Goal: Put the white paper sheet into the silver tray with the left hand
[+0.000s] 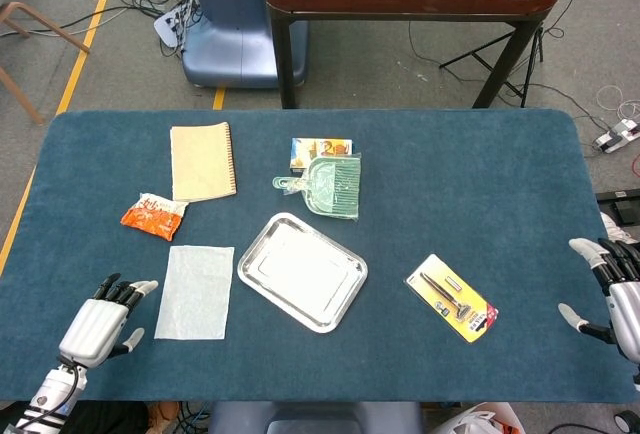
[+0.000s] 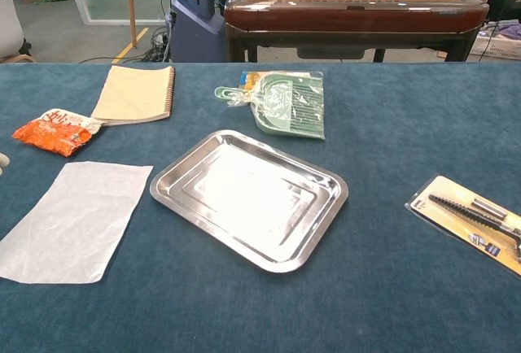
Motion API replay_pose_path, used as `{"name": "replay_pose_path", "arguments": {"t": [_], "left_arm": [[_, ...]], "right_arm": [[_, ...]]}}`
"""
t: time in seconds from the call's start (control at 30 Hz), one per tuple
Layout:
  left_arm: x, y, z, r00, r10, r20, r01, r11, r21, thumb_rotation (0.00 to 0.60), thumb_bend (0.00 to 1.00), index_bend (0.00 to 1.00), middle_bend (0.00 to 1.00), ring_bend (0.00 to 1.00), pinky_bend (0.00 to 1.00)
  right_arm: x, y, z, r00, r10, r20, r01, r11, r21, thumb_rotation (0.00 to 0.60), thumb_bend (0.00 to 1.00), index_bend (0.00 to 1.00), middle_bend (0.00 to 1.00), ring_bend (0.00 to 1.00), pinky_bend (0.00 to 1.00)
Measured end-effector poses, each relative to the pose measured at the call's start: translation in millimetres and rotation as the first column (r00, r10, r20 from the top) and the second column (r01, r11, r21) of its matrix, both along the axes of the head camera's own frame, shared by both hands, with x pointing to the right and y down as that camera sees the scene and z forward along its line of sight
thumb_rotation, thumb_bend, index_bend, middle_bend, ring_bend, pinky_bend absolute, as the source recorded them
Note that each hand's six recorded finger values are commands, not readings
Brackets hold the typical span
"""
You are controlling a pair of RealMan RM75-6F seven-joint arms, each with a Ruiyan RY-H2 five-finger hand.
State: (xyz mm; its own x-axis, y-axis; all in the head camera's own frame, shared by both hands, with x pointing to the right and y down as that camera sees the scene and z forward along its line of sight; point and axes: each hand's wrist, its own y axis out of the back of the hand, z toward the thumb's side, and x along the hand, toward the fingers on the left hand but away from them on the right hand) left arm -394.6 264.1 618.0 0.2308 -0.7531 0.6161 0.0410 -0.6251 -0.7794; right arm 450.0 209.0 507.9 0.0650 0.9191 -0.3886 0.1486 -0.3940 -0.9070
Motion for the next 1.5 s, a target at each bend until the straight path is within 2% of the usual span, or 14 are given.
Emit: {"name": "replay_pose_path", "arguments": {"t": [0.13, 0.47, 0.87, 1.5], "left_arm": [[-3.6, 4.6, 8.6, 0.999, 0.032, 0.003, -0.032, 0.999, 0.003, 0.600, 0.19, 0.13, 0.16, 0.15, 0.06], [-9.3, 16.9, 34.5, 0.992, 0.122, 0.023, -0.122, 0.992, -0.002, 0.600, 0.19, 0.13, 0.16, 0.15, 0.06], [-15.8, 24.6, 50.5, 0.991, 0.129, 0.031, -0.129, 0.991, -0.020, 0.600, 0.19, 0.14, 0.16, 0.15, 0.06], [17.7, 11.5, 66.6, 0.987, 0.069, -0.147, -0.071, 0.997, -0.012, 0.600, 0.20, 0.36, 0.16, 0.17, 0.06]], "right_arm": [[-0.3, 0.2, -0.4, 1.000, 0.001, 0.002, -0.001, 1.000, -0.001, 0.600, 0.19, 0.16, 0.17, 0.10, 0.11], [-0.9, 1.2, -1.7, 1.000, 0.000, -0.001, 0.000, 1.000, -0.002, 0.600, 0.19, 0.16, 0.17, 0.10, 0.11], [-5.0, 0.3, -2.6, 1.000, -0.008, -0.005, 0.007, 1.000, -0.004, 0.600, 0.19, 0.16, 0.17, 0.10, 0.11], [-1.0, 4.1, -7.9, 1.000, 0.011, -0.012, -0.011, 1.000, 0.007, 0.600, 0.19, 0.16, 0.17, 0.10, 0.11]]}}
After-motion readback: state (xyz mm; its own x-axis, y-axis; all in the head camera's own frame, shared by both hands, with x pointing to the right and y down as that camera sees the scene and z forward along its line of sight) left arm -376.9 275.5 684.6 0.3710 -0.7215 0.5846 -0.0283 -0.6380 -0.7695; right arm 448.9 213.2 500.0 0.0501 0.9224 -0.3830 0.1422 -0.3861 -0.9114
